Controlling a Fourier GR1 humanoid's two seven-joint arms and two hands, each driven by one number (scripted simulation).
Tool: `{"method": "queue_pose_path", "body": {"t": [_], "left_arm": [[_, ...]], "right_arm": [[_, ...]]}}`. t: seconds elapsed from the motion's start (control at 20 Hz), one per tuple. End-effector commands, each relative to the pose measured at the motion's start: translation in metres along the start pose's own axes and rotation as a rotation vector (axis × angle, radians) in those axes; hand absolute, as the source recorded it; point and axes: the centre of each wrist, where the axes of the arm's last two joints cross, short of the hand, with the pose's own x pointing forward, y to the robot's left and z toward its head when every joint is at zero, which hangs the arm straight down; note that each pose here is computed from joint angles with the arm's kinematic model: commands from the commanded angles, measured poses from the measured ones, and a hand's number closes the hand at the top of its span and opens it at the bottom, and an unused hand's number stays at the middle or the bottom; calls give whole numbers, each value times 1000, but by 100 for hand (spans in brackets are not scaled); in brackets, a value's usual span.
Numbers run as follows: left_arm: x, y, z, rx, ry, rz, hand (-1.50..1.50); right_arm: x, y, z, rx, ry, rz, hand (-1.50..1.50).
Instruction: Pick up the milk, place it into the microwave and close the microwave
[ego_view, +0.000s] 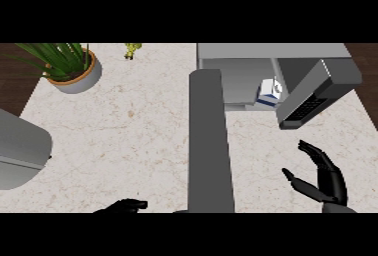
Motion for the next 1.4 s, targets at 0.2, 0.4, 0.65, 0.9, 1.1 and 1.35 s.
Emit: {"method": "queue_pose_path", "body": {"t": [0.2,0.4,0.65,0.9,1.1,1.35], "left_arm": [[-26,-22,-55,-109,25,-14,150],[-38,-30,-81,-4,3,-104,150],[-37,-19,-123,-109,26,-170,150],[-59,-53,-123,-377,238,-228,150],[-64,-73,-144,-519,348,-264,150],[-83,-100,-142,-570,324,-273,150]], "right_arm": [[16,-53,24,-59,-25,-73,-150],[17,-81,34,-117,-44,-63,-150],[17,-96,51,-102,-25,-64,-150],[25,-115,57,-86,-45,-79,-150],[41,-127,25,-66,-61,-77,-150],[38,-124,33,-48,-90,-104,-150]]}}
